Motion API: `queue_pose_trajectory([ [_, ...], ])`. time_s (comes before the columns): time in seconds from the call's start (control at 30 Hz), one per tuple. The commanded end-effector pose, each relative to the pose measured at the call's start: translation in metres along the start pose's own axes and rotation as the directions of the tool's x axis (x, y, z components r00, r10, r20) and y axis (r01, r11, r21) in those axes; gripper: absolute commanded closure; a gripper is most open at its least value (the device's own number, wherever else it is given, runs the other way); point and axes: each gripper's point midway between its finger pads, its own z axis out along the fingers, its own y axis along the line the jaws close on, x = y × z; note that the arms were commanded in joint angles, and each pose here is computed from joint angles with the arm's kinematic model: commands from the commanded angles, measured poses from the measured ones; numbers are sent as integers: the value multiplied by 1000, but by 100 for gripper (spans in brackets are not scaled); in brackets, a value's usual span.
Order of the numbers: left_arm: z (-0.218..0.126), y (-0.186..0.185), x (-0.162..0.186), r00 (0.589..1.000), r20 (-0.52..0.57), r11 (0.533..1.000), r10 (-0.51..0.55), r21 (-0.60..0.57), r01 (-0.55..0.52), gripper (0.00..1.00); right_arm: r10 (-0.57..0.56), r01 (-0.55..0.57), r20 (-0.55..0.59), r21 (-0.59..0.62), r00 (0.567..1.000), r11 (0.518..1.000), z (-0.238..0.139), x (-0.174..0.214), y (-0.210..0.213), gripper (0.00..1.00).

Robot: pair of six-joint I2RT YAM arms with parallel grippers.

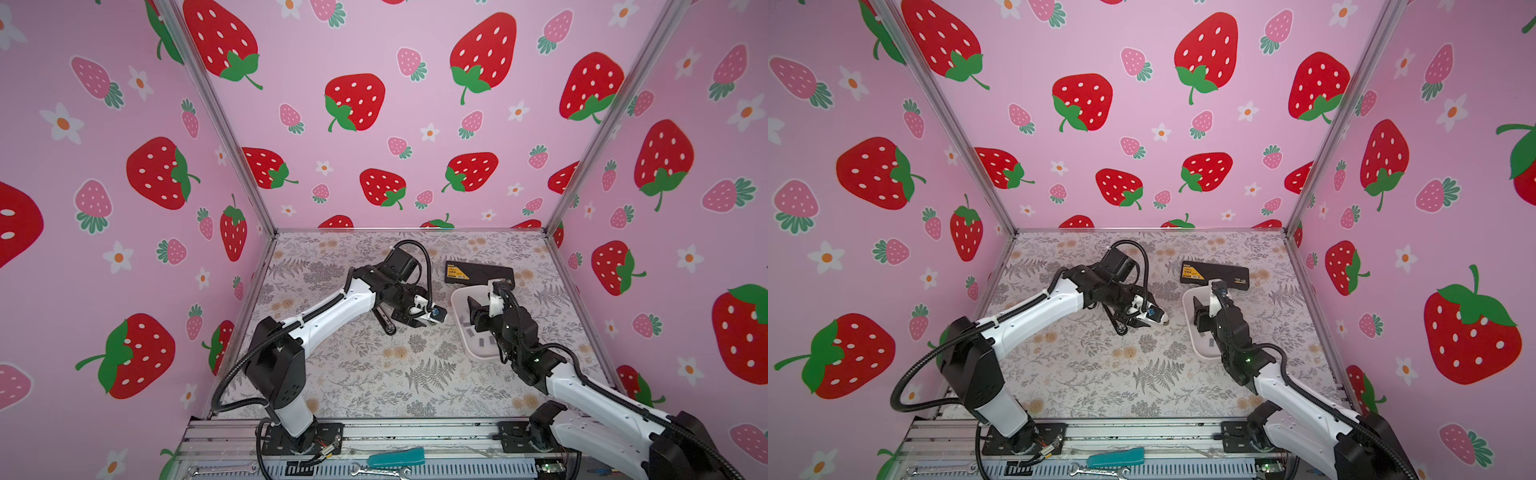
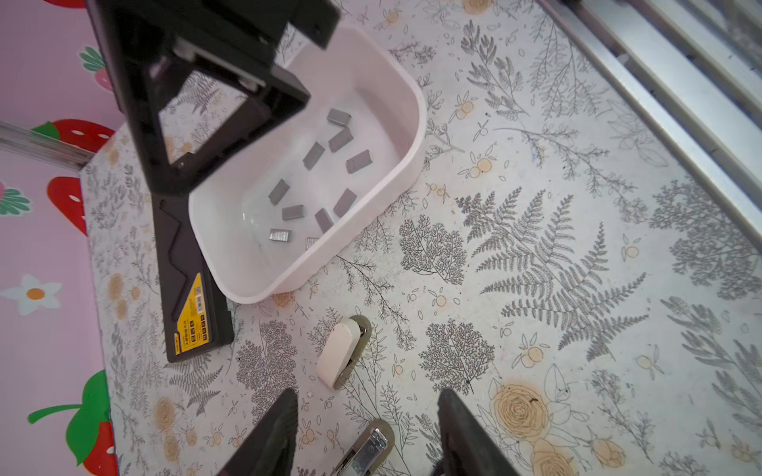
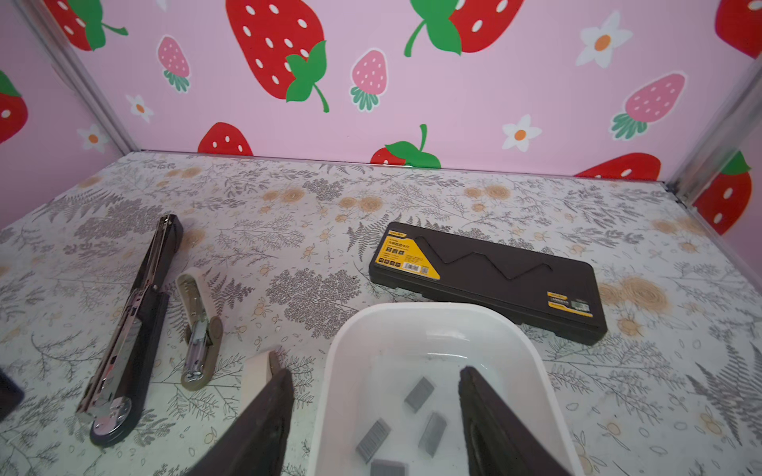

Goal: Load the staples into the stapler
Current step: 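Release the beige stapler and raise the right gripper while the left gripper advances, then move the left gripper over the white tray of staples while the right gripper hovers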

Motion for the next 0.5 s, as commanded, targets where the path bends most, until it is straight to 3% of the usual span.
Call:
queue_pose_trajectory([
  [0.0, 5, -1, 6, 998, -60, 997, 27, 78, -22, 43, 74, -73, -8, 57, 997, 996, 1, 5, -25, 33],
  [0.17, 26, 10, 15, 995, -101, 991, 22, 137, -9, 43, 128, -125, -18, 135, 992, 983, 5, 14, -56, 34],
  [0.47, 64, 19, 40, 984, -165, 974, 69, 223, -30, 43, 149, -147, 2, 161, 989, 976, 13, 25, -76, 31],
])
